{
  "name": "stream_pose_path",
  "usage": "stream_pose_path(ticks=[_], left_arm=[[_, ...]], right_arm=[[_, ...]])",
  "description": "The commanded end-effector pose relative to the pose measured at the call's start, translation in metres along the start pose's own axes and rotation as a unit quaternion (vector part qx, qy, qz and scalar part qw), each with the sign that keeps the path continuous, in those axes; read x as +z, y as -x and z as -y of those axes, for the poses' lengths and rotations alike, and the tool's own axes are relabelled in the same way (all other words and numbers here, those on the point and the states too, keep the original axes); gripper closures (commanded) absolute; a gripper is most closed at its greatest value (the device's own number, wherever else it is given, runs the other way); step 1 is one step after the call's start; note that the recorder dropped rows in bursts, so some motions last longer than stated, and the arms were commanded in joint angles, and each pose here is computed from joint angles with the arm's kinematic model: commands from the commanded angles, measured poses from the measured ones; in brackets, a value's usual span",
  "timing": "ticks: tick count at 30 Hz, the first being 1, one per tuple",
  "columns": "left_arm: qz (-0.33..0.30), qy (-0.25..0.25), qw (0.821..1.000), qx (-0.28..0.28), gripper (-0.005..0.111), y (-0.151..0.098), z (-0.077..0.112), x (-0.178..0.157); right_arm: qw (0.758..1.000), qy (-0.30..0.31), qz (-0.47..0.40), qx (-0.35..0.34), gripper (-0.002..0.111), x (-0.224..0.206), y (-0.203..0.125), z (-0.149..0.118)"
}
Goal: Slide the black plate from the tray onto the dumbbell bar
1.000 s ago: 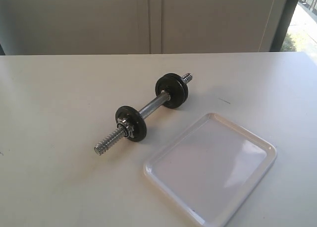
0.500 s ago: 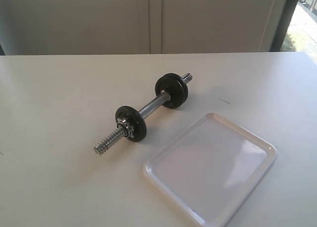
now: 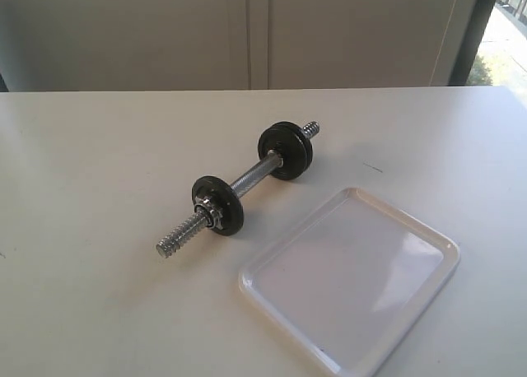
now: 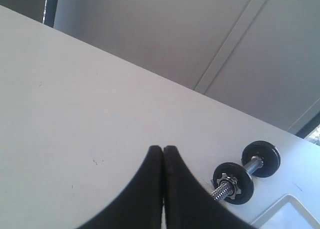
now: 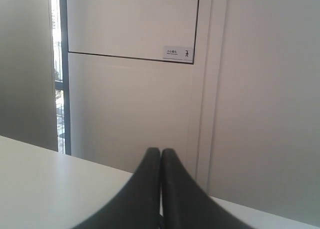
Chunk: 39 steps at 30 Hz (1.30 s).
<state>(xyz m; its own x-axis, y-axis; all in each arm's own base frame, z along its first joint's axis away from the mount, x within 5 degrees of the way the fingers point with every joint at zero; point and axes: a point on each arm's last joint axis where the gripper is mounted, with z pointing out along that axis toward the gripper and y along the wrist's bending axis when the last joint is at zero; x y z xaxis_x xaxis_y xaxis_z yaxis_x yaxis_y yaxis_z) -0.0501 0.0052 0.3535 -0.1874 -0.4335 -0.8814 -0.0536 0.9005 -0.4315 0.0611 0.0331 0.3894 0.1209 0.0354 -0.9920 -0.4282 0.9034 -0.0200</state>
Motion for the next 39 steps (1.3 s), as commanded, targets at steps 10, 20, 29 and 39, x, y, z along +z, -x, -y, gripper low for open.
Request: stream_pose_path(ticks=[10, 20, 29, 39], left_arm=[[-0.006, 0.000, 1.000, -0.004, 0.107, -0.011, -0.004, 0.018], [0.041, -0.030, 0.999, 0.004, 0.107, -0.028, -0.011, 0.060], [0.128, -0.075, 0.989, 0.007, 0.107, -0.043, -0.017, 0.090], [0.224, -0.124, 0.967, 0.006, 0.107, -0.059, -0.024, 0.107]], right_arm=[[1.000, -0.002, 0.005, -0.004, 0.108, -0.002, 0.000, 0.000], [1.000, -0.002, 0.005, -0.004, 0.108, -0.002, 0.000, 0.000], [1.000, -0.002, 0.005, -0.004, 0.108, -0.002, 0.000, 0.000], [1.000, -0.002, 0.005, -0.004, 0.108, -0.002, 0.000, 0.000]])
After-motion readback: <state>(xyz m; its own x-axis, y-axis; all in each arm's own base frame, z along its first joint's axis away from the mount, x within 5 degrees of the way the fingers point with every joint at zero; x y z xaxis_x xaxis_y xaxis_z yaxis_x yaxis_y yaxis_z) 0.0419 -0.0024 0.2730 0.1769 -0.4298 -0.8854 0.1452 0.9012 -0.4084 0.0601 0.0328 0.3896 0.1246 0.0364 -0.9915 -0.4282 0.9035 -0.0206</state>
